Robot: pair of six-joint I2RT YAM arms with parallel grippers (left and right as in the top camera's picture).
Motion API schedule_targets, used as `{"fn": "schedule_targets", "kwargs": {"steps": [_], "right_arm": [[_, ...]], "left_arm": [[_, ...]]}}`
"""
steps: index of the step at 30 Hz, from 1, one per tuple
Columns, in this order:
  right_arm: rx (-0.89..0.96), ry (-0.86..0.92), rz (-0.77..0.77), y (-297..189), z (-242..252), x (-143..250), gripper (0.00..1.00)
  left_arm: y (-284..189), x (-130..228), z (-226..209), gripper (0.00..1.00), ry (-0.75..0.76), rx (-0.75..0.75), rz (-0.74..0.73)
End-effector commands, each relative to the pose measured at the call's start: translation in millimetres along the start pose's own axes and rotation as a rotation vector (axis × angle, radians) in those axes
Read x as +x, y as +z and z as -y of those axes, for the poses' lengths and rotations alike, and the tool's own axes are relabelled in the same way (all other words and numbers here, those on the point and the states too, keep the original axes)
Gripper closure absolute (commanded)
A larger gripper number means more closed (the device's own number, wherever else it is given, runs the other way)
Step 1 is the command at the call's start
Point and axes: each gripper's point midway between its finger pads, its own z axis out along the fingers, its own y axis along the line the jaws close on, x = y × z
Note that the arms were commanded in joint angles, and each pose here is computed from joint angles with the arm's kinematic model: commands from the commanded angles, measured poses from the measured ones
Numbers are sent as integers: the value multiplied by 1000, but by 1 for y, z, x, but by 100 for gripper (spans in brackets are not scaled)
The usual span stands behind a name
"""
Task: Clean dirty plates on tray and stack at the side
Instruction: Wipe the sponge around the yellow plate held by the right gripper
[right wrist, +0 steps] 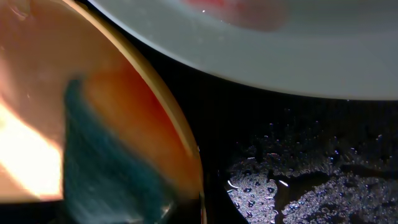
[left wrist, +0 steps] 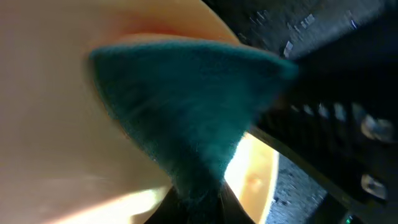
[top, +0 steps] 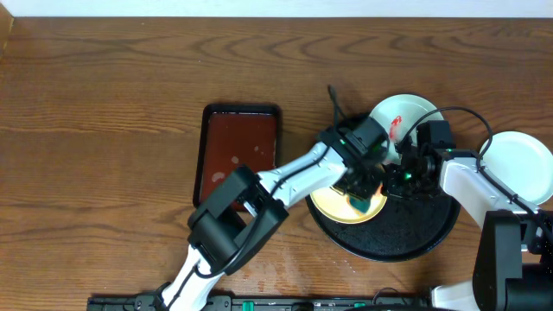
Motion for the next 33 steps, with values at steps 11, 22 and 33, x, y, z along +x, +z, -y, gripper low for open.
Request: {"fn": "schedule_targets", "kwargs": {"steps": [11,22,33], "right_arm": [[114,15,3,3,23,0,99],[114,16,2,3,23,0,99],[114,16,2,3,23,0,99]], "left_arm": [[-68,5,-174,92,-183,-735,21],[-73,-20,-176,93,-107,-797,121],[-46,-53,-129,92,280,-636,142]]}}
